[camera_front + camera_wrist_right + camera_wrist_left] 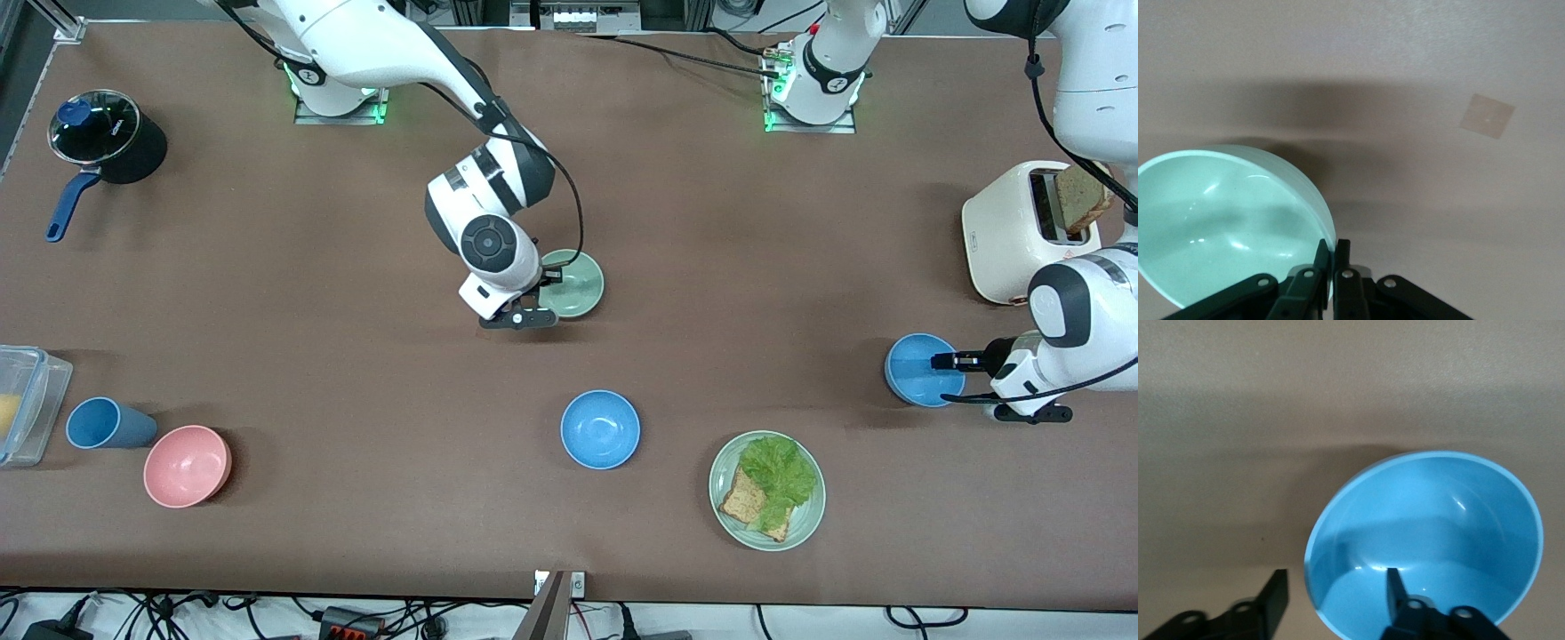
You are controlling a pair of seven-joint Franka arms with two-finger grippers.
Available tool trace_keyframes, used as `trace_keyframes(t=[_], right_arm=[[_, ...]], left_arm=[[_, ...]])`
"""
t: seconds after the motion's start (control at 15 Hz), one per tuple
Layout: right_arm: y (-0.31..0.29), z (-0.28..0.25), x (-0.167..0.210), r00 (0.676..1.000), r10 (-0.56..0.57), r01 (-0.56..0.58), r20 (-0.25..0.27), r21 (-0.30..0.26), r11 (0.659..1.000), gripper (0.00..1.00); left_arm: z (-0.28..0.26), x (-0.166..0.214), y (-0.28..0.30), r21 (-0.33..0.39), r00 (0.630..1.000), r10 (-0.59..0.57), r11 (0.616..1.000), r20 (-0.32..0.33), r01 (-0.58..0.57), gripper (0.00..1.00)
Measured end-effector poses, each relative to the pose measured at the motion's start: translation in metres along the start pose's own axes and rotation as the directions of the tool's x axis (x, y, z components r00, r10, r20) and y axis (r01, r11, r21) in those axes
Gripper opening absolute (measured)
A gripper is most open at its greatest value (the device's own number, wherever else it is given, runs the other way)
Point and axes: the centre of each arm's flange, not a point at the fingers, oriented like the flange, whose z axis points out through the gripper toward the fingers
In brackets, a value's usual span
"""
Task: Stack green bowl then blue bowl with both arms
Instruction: 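Slide the green bowl to mid-table while the left gripper lifts the blue bowl, then release the green bowl with the right gripper while the left gripper carries the blue bowl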
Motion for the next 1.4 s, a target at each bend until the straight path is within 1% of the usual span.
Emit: trace_keyframes(t=[0.2,0.27,0.33,0.4,0.47,0.53,0.6,0.67,0.8,0.87,0.93,1.07,1.2,1.33,1.4], right_arm=[[-0.009,0.006,-0.002,1.0,0.025,-0.025,-0.013,0.007,1.0,0.04],[-0.011,0.005,-0.003,0.999,0.032,-0.032,-0.016,0.009,0.999,0.09],[-0.014,0.003,-0.003,0.999,0.049,-0.049,-0.021,0.013,0.999,0.18],[-0.017,-0.004,-0.001,0.997,0.064,-0.063,-0.033,0.023,0.998,0.26],[-0.021,-0.017,0.004,0.996,0.075,-0.073,-0.054,0.041,0.996,0.35],[-0.022,-0.035,0.01,0.993,0.084,-0.08,-0.078,0.058,0.995,0.46],[-0.019,-0.055,0.018,0.991,0.092,-0.085,-0.102,0.065,0.994,0.56],[-0.009,-0.079,0.027,0.986,0.103,-0.095,-0.131,0.06,0.994,0.65],[0.023,-0.131,0.044,0.974,0.123,-0.12,-0.189,0.027,0.992,0.83],[0.043,-0.157,0.05,0.97,0.131,-0.131,-0.207,0.013,0.991,0.93],[0.063,-0.181,0.056,0.968,0.131,-0.133,-0.216,0.004,0.991,1.0],[0.108,-0.223,0.065,0.967,0.12,-0.126,-0.224,-0.012,0.992,1.0],[0.154,-0.255,0.073,0.971,0.103,-0.111,-0.213,-0.021,0.994,1.0],[0.195,-0.278,0.078,0.97,0.12,-0.126,-0.21,-0.016,0.992,1.0],[0.215,-0.289,0.081,0.966,0.141,-0.146,-0.218,-0.007,0.989,1.0]], left_arm=[[0.0,0.0,0.001,-0.001,1.0,0.013,1.0,0.0,-0.013,0.29],[0.0,0.001,0.004,-0.003,1.0,0.03,1.0,-0.001,-0.03,0.2],[0.0,0.002,0.008,-0.004,0.998,0.061,0.998,-0.002,-0.061,0.12],[-0.001,0.003,0.011,-0.004,0.996,0.091,0.996,-0.003,-0.091,0.12],[-0.001,0.004,0.012,-0.005,0.994,0.113,0.994,-0.003,-0.113,0.07],[-0.002,0.003,0.013,-0.005,0.992,0.127,0.992,-0.003,-0.127,0.04],[-0.004,0.003,0.013,-0.006,0.991,0.133,0.991,0.0,-0.133,0.04],[-0.007,0.002,0.013,-0.009,0.99,0.139,0.99,0.007,-0.139,0.04],[-0.024,-0.003,0.02,-0.021,0.987,0.156,0.988,0.027,-0.155,0.04],[-0.036,-0.005,0.029,-0.031,0.985,0.169,0.985,0.039,-0.168,0.04],[-0.05,-0.009,0.041,-0.038,0.981,0.185,0.982,0.052,-0.183,0.04],[-0.085,-0.018,0.066,-0.041,0.974,0.22,0.975,0.062,-0.217,0.04],[-0.121,-0.03,0.092,-0.045,0.965,0.253,0.967,0.066,-0.25,0.04],[-0.154,-0.044,0.114,-0.065,0.965,0.257,0.965,0.055,-0.253,0.04],[-0.169,-0.052,0.126,-0.076,0.968,0.247,0.967,0.051,-0.243,0.04]])
